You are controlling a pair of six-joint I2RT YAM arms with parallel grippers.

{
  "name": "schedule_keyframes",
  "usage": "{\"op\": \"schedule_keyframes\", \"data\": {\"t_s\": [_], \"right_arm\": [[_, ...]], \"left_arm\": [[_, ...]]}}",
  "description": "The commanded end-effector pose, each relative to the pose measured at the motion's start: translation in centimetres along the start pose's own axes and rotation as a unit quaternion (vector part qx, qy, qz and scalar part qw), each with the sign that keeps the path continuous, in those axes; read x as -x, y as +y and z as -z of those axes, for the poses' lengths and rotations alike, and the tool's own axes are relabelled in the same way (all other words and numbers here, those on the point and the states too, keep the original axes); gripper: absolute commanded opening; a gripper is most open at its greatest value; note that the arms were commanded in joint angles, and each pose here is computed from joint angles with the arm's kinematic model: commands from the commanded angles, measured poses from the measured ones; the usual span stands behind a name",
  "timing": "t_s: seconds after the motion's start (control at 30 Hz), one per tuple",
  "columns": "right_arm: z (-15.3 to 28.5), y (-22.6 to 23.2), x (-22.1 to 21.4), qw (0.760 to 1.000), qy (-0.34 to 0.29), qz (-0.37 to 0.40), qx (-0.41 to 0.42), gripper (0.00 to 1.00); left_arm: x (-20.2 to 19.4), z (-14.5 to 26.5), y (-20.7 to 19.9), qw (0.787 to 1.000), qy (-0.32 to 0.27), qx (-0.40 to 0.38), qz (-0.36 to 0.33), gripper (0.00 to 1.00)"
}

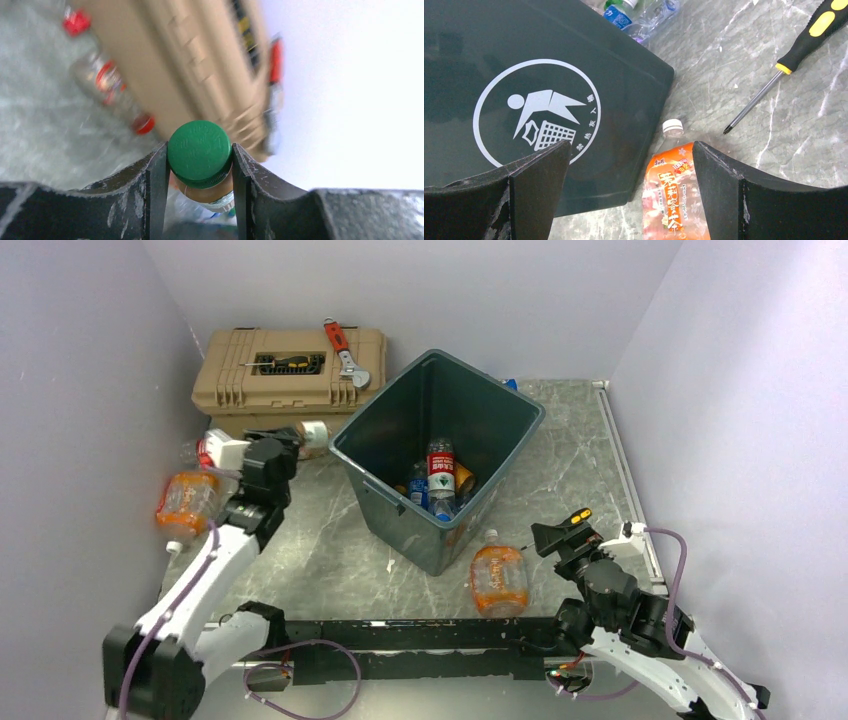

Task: Put the plastic bottles in the bin
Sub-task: Pick up the plastic bottle at the center of the board.

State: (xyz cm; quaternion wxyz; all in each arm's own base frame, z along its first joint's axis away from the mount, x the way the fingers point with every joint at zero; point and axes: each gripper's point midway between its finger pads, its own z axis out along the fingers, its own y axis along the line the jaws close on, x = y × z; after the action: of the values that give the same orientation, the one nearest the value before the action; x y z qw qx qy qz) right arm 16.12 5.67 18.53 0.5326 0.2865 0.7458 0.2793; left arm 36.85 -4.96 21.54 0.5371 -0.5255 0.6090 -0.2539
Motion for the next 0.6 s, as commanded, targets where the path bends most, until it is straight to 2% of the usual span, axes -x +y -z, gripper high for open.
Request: {"op": "schedule_keyframes", "data": {"t_s": [0.0, 0.13, 0.27, 0.33, 0.47, 0.57], "right_arm": [[0.0, 0.5, 1.1, 1.0, -0.022, -0.006, 0.008, 0.96], [0.3, 1.3, 1.5, 0.999, -0.022, 0.0, 0.023, 0.96], [1.5, 3.2, 4.3, 0.998, -0.043, 0.014, 0.043, 0.96], [2.1, 4.5, 5.6, 0.997, -0.051, 0.024, 0.059, 0.95], [3.4, 9.6, 7.4, 0.984, -0.053, 0.095, 0.139, 0.94], [4.7, 14.4, 8.2, 0.966, -0.039, 0.143, 0.21, 0.94]], "left_arm": [[8.7, 4.8, -3.5, 0.986, -0.122, 0.0, -0.11, 0.0], [13.6, 9.6, -6.6, 0.976, -0.176, -0.035, -0.123, 0.0], [17.1, 14.0, -10.7, 0.964, -0.209, -0.099, -0.13, 0.0], [18.1, 15.8, -12.8, 0.961, -0.208, -0.135, -0.124, 0.0], [17.9, 18.7, -17.8, 0.948, -0.176, -0.234, -0.123, 0.0], [17.4, 21.2, -21.8, 0.928, -0.149, -0.32, -0.121, 0.0]]}}
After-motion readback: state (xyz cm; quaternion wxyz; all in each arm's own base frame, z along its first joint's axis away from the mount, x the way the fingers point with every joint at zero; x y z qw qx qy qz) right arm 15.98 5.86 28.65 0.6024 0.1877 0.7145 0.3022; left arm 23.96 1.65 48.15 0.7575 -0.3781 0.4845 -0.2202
